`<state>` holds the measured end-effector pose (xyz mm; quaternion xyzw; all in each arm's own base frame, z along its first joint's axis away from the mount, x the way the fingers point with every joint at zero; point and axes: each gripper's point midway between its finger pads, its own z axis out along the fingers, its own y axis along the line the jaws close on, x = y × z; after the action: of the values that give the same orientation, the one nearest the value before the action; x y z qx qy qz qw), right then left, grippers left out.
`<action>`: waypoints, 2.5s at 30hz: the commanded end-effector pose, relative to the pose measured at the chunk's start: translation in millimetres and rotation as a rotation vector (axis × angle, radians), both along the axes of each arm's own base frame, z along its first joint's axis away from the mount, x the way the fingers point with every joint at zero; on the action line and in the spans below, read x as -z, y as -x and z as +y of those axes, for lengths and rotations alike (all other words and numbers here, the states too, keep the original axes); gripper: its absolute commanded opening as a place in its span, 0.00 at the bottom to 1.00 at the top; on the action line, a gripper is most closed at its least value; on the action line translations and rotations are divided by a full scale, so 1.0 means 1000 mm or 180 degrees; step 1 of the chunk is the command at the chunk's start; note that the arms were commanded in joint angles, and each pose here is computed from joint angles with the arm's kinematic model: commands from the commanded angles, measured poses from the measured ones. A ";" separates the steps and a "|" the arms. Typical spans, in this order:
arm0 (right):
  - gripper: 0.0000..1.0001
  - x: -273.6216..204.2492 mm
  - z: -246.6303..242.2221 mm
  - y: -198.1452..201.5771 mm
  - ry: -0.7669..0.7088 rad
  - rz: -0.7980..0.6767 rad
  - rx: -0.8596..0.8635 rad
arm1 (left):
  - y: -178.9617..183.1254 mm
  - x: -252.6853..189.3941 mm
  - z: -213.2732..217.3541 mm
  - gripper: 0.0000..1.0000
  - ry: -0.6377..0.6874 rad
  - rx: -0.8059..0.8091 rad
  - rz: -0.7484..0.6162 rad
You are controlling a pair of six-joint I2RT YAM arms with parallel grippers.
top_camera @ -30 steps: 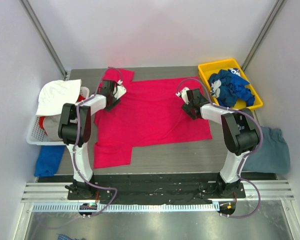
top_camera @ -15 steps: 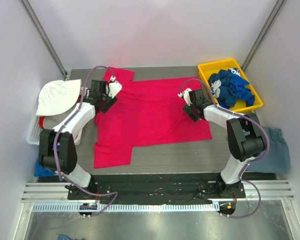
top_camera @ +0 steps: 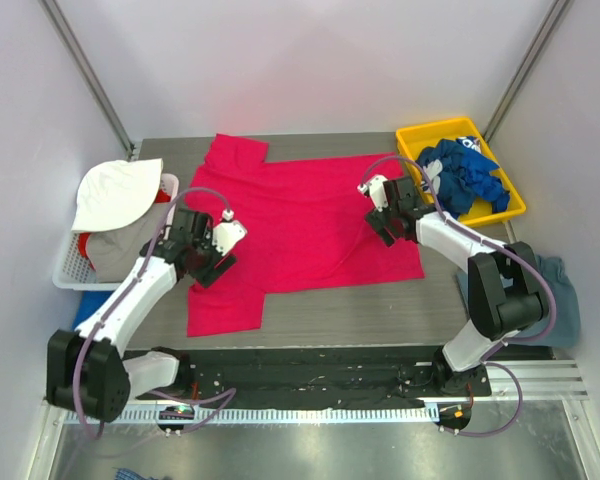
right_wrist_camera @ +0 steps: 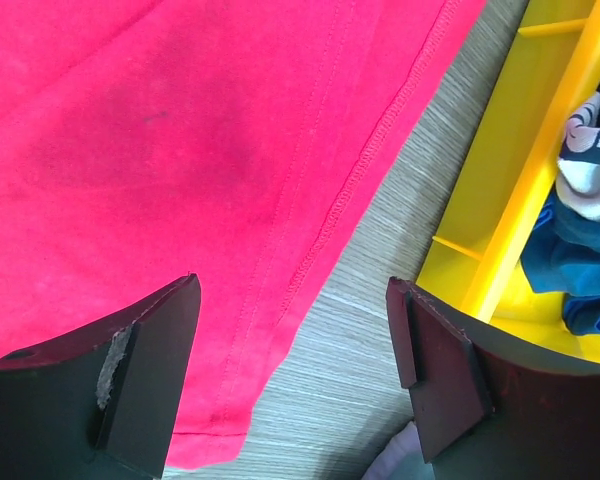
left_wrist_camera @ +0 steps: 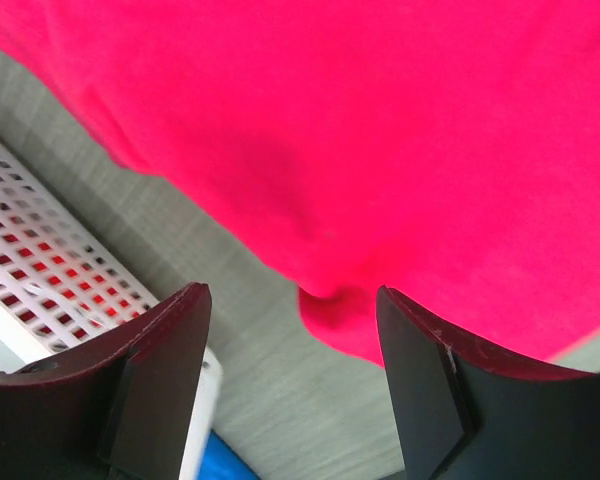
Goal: Fold and stack the t-shirts
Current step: Flatten the tshirt out
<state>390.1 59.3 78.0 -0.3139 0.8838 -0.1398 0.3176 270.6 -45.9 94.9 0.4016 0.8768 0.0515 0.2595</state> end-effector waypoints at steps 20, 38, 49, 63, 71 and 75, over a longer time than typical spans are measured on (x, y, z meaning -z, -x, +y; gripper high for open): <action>0.82 0.000 0.018 0.002 -0.0113 0.0030 -0.0060 | 0.084 0.074 -0.009 0.72 0.0033 0.0534 0.0582; 0.82 -0.008 0.019 0.000 -0.0106 0.0018 -0.0082 | 0.124 0.071 -0.011 0.75 -0.0089 0.0896 0.1522; 0.82 -0.009 0.015 0.002 -0.0056 0.0003 -0.0077 | 0.130 0.039 -0.012 0.77 -0.0156 0.1145 0.1950; 0.82 -0.001 0.015 0.007 -0.0063 0.0032 -0.0077 | 0.067 0.057 -0.014 0.76 -0.0315 0.0971 0.0872; 0.81 0.003 0.016 0.005 -0.0075 0.0047 -0.0065 | 0.071 0.093 -0.004 0.75 -0.0494 0.1134 0.0751; 0.82 0.004 0.016 0.005 -0.0066 0.0059 -0.0062 | 0.074 0.099 0.001 0.74 -0.0659 0.1308 0.0697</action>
<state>378.7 71.5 64.1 -0.3283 0.8902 -0.1234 0.2908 186.0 -51.6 14.0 0.5641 0.8183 0.0023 0.1101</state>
